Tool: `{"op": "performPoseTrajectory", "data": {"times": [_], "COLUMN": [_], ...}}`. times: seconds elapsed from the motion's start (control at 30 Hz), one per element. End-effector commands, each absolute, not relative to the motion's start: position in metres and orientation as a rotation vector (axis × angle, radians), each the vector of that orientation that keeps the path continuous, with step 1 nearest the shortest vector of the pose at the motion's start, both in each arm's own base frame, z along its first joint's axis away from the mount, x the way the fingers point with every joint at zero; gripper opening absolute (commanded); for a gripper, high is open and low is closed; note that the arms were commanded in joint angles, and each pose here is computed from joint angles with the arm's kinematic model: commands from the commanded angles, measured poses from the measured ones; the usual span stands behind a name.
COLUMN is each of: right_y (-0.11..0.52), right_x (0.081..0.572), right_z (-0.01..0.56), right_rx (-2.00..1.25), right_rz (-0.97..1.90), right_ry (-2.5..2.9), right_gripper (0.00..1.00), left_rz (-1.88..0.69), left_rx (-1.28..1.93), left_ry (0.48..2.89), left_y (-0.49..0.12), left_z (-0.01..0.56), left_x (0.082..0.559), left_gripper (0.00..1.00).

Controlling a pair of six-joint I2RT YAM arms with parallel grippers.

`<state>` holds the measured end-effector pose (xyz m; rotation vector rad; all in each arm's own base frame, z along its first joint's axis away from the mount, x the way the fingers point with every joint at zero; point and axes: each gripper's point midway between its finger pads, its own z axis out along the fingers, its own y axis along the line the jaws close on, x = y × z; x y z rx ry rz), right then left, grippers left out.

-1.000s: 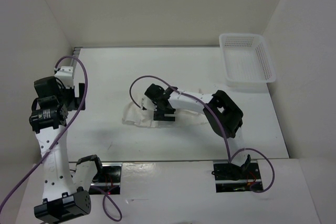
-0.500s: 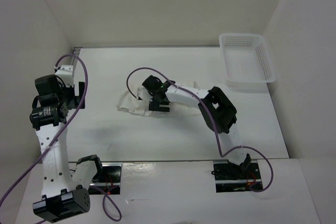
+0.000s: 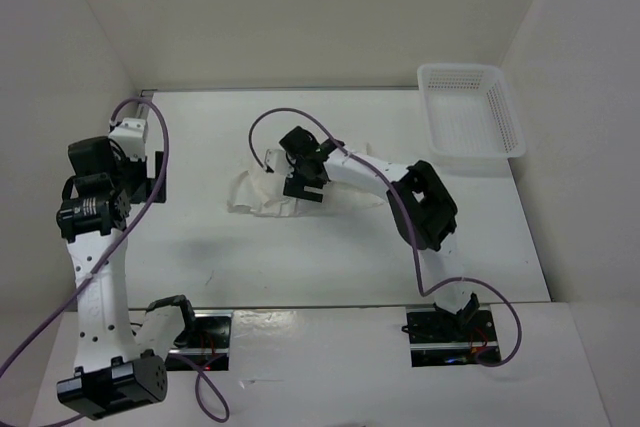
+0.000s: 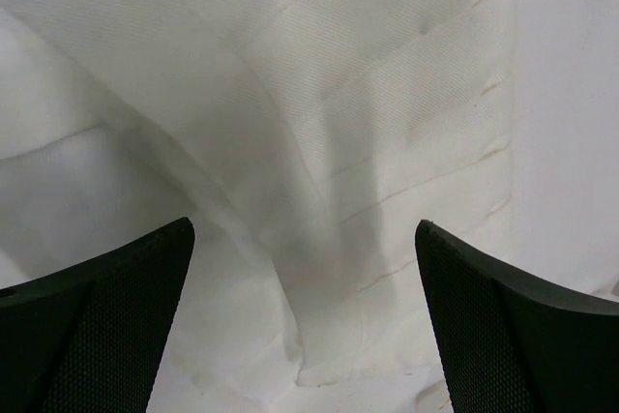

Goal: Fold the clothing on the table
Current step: Fold the skirt

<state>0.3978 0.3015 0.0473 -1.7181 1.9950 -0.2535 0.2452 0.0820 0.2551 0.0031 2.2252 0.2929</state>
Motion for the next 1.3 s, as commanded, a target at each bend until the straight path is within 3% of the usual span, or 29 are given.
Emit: {"op": "performPoseTrajectory", "data": {"times": [0.0,0.2,0.3,0.53,0.63,0.87,1.27], "right_y": [0.323,0.289,0.242,0.142,0.127,0.117,0.111], "right_x": [0.394,0.382,0.395,0.395,0.387,0.376,0.371], "right_z": [0.145,0.225,0.228,0.194,0.183,0.177,0.176], "right_rx": [-1.535,-1.38,-1.256,-0.984,-0.952,-0.917,-0.899], "right_rz": [-0.074,0.048,0.011,-0.046,-0.032,-0.001,0.04], "right_ry": [1.906,1.844,1.905,2.084,2.125,2.165,2.19], "right_gripper": [0.99,0.99,0.99,0.99,0.99,0.99,0.99], "left_rz": [0.23,-0.011,-0.171,-0.414,-0.48,-0.633,-0.684], "left_rx": [0.078,0.222,0.28,0.363,0.381,0.396,0.297], "left_ry": [2.137,2.213,2.315,2.568,2.604,2.615,2.721], "left_y": [0.07,0.04,0.021,-0.03,-0.046,-0.07,-0.075], "left_z": [0.285,0.269,0.235,0.151,0.132,0.1,0.04], "left_x": [0.261,0.284,0.301,0.34,0.362,0.398,0.41], "left_gripper": [1.0,1.0,1.0,0.87,0.82,0.82,0.82]}}
